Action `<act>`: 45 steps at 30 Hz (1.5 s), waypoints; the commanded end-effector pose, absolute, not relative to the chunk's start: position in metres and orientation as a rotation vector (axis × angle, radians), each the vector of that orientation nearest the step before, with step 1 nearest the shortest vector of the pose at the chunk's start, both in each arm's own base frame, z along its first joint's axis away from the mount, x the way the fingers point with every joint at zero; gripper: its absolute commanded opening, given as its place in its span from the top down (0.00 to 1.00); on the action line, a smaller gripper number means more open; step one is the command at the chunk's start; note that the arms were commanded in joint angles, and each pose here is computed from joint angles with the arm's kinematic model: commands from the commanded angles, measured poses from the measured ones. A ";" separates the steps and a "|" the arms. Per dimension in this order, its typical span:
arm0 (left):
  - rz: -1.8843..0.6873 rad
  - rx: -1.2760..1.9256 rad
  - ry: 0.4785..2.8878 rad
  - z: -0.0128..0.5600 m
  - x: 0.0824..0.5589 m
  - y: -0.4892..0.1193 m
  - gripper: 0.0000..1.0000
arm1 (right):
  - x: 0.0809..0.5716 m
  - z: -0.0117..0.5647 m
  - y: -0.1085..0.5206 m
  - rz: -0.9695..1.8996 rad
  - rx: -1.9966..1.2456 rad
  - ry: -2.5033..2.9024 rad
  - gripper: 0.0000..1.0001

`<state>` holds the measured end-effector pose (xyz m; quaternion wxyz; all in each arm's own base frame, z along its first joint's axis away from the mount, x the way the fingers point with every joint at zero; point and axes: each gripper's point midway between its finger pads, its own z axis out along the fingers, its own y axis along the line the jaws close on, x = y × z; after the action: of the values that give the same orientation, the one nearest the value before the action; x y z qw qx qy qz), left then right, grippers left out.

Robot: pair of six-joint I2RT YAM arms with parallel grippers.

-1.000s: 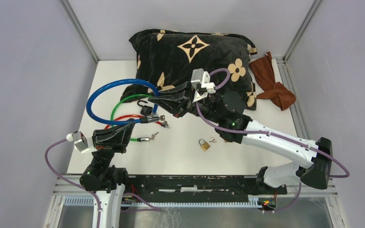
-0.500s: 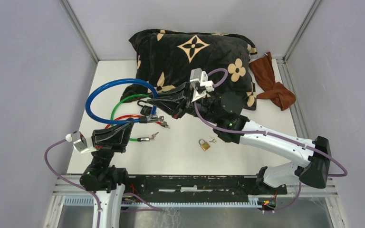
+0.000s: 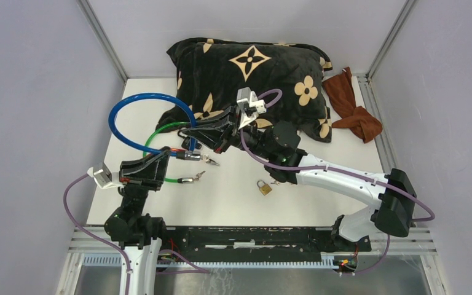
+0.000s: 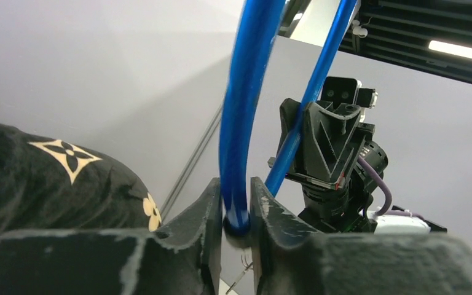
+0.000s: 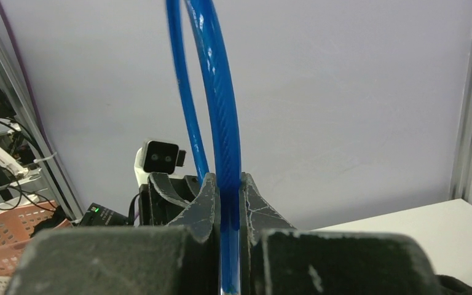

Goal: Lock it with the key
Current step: Lock the lock.

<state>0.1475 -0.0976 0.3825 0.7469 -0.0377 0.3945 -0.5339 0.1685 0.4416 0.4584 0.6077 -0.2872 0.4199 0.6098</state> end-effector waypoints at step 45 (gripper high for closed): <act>-1.118 0.046 0.506 0.464 0.070 -0.086 0.98 | 0.098 0.517 0.451 1.567 -0.651 0.732 1.00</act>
<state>0.0909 -0.0886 0.4461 0.8143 0.0197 0.2706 -0.5131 0.1026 0.4649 0.4765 0.5680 -0.3011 0.3687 0.6714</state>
